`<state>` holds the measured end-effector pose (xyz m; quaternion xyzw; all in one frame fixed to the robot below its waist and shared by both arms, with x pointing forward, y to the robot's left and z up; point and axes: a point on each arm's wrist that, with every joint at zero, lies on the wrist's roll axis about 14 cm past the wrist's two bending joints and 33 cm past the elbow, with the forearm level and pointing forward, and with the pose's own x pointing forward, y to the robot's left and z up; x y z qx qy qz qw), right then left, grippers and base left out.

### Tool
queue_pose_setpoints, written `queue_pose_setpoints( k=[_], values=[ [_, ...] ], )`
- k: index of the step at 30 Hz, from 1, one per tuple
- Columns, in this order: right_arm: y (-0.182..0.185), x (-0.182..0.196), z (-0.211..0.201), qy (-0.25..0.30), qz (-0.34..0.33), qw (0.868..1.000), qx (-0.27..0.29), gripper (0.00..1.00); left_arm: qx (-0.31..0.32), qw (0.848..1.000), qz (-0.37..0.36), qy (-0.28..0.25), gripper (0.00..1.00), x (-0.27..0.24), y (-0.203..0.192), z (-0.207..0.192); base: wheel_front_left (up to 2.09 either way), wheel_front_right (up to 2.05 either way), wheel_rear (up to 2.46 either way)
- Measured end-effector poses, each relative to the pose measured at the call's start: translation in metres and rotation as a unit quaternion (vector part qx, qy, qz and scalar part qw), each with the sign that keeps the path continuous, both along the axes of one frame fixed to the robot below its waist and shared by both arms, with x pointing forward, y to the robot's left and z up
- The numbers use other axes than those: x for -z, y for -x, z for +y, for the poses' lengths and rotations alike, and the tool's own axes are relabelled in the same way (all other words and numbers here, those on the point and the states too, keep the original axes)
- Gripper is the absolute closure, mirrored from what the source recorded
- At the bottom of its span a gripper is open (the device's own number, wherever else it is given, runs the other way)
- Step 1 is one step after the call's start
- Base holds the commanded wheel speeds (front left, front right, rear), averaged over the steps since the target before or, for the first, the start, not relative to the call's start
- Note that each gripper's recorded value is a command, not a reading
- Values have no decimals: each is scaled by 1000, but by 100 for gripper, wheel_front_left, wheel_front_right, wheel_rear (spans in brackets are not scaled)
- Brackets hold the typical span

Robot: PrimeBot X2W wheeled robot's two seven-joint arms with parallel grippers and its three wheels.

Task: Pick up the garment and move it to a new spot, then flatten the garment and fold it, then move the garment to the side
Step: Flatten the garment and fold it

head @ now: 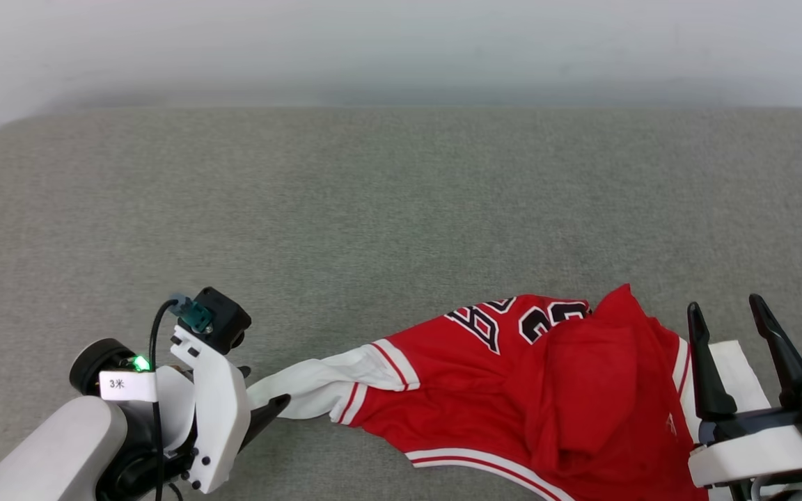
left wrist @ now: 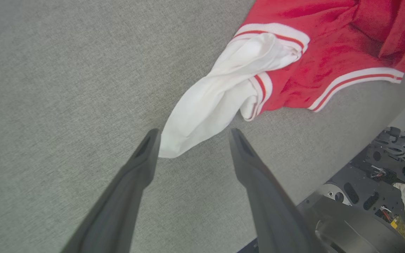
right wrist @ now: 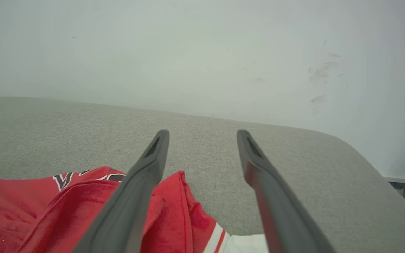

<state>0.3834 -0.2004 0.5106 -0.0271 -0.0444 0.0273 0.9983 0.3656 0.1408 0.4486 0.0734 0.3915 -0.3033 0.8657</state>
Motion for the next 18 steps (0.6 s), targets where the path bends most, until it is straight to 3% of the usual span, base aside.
queue_pose_setpoints(
  k=[18],
  values=[
    [-11, 24, -19, 11, 32, 999, 35, 0, 44, 991, 100, -83, 0, 81, -18, 11, 0, 0, 0]
  ],
)
